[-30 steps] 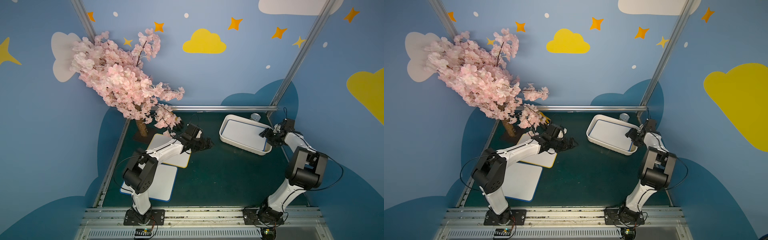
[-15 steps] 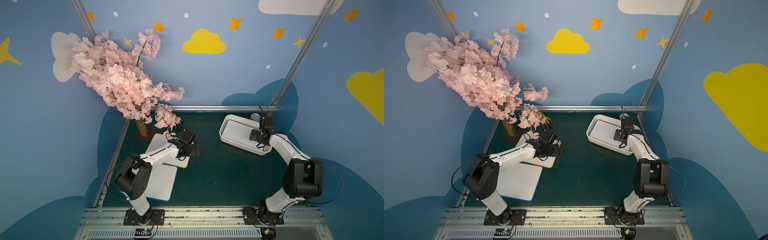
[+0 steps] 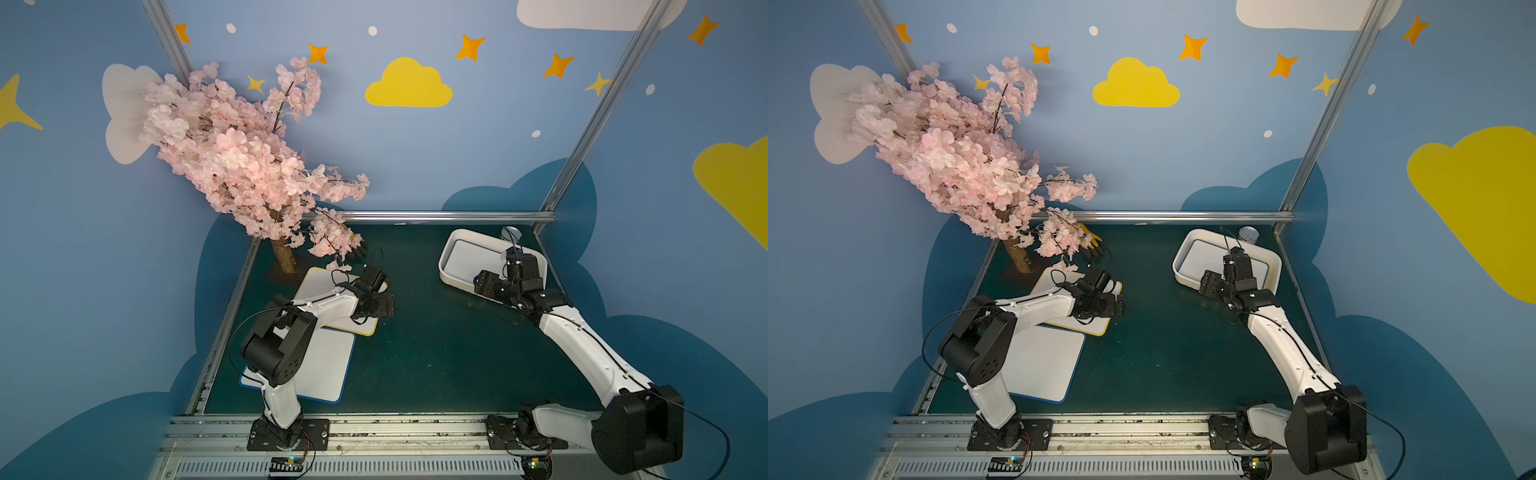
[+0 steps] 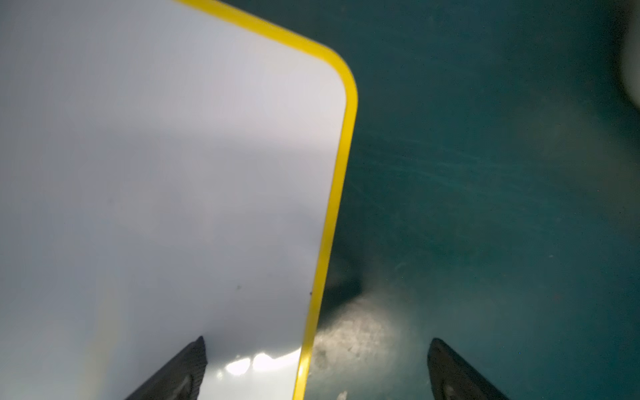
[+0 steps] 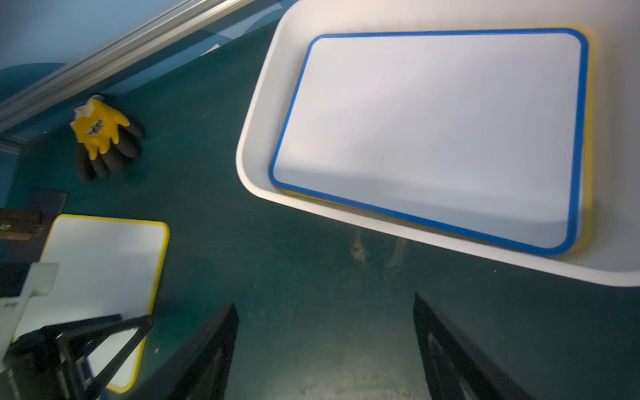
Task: Put the whiteboard into the storage box
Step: Move the whiteboard to the center of the board, then pick up the whiteboard at the center of the board.
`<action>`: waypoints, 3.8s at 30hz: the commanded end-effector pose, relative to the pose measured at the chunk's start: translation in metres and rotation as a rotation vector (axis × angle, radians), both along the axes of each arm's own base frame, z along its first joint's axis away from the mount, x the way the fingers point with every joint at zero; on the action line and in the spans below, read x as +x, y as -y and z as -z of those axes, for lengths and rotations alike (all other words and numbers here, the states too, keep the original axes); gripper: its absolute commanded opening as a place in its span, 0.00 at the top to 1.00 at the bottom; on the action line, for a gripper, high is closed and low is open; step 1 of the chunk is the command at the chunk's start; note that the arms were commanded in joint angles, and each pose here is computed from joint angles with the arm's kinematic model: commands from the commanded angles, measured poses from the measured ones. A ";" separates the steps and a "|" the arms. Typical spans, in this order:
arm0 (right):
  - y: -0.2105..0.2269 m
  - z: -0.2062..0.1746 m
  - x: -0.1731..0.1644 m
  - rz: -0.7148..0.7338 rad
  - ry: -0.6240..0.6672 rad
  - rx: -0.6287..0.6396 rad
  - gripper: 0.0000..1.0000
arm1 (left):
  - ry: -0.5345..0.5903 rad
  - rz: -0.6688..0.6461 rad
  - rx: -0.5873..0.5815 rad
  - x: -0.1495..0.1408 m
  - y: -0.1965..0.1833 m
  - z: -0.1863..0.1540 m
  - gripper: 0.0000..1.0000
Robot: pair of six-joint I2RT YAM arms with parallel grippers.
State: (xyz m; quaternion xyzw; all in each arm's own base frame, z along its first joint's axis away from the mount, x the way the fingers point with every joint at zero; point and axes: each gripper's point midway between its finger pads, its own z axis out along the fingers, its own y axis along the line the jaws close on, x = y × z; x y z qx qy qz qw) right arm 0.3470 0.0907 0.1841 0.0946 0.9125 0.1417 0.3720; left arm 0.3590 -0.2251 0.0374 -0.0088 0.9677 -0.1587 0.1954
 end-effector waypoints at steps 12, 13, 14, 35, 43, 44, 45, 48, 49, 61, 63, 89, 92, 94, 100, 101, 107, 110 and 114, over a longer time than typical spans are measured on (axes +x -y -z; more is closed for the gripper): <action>-0.017 -0.005 -0.019 -0.051 0.005 0.112 0.19 | -0.263 0.131 -0.385 -0.037 0.052 0.044 0.02; -0.017 -0.006 -0.019 -0.049 0.008 0.111 0.19 | -0.275 0.133 -0.397 -0.039 0.054 0.045 0.02; -0.015 -0.006 -0.019 -0.044 0.008 0.109 0.19 | -0.280 0.134 -0.407 -0.040 0.057 0.045 0.03; 0.001 -0.025 -0.044 -0.013 0.021 0.076 0.19 | -0.291 0.366 -0.522 -0.085 0.215 0.011 0.03; 0.017 -0.047 -0.058 0.023 0.074 0.043 0.17 | -0.212 0.423 -0.511 -0.079 0.208 -0.036 0.00; 0.017 -0.048 -0.059 0.022 0.079 0.043 0.17 | -0.193 0.415 -0.500 -0.074 0.198 -0.043 0.00; 0.016 -0.049 -0.060 0.020 0.081 0.041 0.16 | -0.173 0.404 -0.491 -0.068 0.188 -0.051 0.00; 0.012 -0.047 -0.060 0.017 0.080 0.014 0.13 | -0.126 0.346 -0.429 -0.049 0.148 -0.068 0.00; 0.008 -0.046 -0.060 0.013 0.079 0.008 0.12 | -0.115 0.326 -0.402 -0.043 0.135 -0.071 0.00; -0.082 0.012 -0.087 -0.002 0.083 0.087 0.11 | 0.123 0.174 0.082 0.029 -0.004 -0.080 0.00; -0.092 0.016 -0.091 0.010 0.114 0.100 0.11 | 0.191 0.156 0.124 0.043 -0.012 -0.077 0.00; -0.085 0.134 -0.106 0.312 -0.049 -0.002 0.11 | 0.192 0.205 -0.065 0.071 -0.004 -0.001 0.00; -0.087 0.141 -0.106 0.312 -0.068 -0.014 0.12 | 0.150 0.209 -0.079 0.069 0.000 0.007 0.00; -0.090 0.144 -0.105 0.309 -0.079 -0.018 0.11 | 0.122 0.211 -0.093 0.066 0.002 0.011 0.00; -0.103 0.154 -0.103 0.287 -0.119 -0.031 0.11 | 0.052 0.234 -0.144 0.055 0.015 0.015 0.00; -0.106 0.156 -0.102 0.282 -0.130 -0.030 0.11 | 0.040 0.240 -0.145 0.052 0.018 0.016 0.00; -0.126 0.166 -0.101 0.253 -0.193 0.009 0.11 | -0.052 0.251 -0.156 0.039 0.029 0.021 0.00; -0.133 0.171 -0.101 0.241 -0.235 0.062 0.11 | -0.105 0.241 -0.147 0.033 0.030 0.026 0.00; -0.139 0.180 -0.102 0.231 -0.312 0.192 0.11 | -0.156 0.242 -0.151 0.025 0.034 0.031 0.00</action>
